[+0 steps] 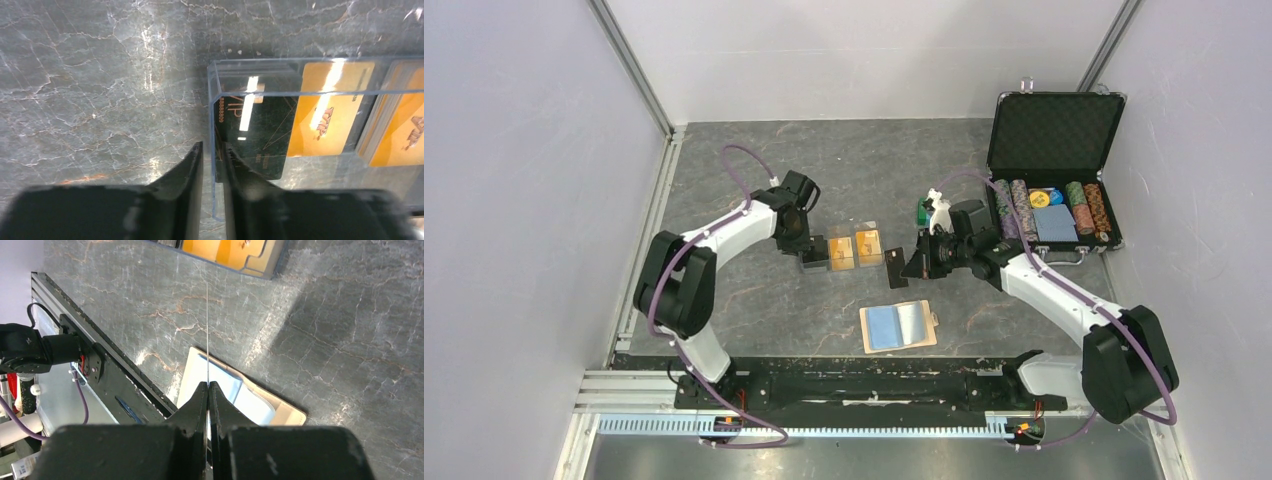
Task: Put the credit cards into the card holder
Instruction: Move the storage box to the center of the board, then insert the credit card into the card holder.
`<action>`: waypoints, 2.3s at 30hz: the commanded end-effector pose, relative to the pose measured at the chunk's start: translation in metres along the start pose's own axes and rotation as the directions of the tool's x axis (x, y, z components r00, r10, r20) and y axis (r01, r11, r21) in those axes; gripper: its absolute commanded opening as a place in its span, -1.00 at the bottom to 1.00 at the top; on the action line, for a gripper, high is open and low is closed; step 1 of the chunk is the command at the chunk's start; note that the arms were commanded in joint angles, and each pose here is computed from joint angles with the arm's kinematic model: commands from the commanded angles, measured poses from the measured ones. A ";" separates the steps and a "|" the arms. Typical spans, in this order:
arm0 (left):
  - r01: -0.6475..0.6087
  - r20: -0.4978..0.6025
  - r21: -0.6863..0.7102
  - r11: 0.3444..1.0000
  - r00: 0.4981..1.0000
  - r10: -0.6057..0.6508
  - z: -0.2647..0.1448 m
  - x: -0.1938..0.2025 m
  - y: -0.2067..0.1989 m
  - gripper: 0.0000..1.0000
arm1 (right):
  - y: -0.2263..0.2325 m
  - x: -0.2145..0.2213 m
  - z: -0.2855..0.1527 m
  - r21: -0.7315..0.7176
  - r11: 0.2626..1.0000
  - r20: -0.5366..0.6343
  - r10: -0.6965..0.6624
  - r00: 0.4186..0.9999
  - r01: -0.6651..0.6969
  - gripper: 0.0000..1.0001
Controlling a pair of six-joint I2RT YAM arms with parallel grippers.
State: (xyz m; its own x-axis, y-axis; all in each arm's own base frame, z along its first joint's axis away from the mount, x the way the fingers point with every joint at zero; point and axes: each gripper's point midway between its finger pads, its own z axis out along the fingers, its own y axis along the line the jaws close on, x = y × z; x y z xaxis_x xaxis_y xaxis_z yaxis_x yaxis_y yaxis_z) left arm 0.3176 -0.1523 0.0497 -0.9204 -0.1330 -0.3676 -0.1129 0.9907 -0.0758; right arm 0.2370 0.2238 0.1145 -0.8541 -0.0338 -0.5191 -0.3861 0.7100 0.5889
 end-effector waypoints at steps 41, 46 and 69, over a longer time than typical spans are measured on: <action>-0.302 -0.119 0.442 0.845 0.914 0.388 -0.031 0.183 -0.133 -0.52 | -0.018 0.114 -0.017 -0.086 0.981 -0.150 0.160 0.976 -0.174 -1.00; -0.319 -0.142 0.436 0.841 0.899 0.415 -0.024 0.187 -0.135 -0.59 | -0.017 0.109 -0.014 -0.095 0.980 -0.144 0.160 0.977 -0.175 -1.00; -0.333 -0.192 0.393 0.857 0.882 0.431 -0.013 0.195 -0.128 -0.83 | -0.041 0.114 -0.015 0.034 0.982 -0.104 0.190 0.976 -0.187 -1.00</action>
State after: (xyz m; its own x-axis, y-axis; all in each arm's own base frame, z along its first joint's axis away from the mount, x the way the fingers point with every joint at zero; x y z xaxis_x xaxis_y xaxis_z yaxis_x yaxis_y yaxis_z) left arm 0.1514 -0.3134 0.0143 -0.9385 0.2778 -0.2048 0.3362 0.8701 -0.3603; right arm 0.1432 0.1852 0.0409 -0.9509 0.0187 -0.3088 -0.2088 0.6979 0.6851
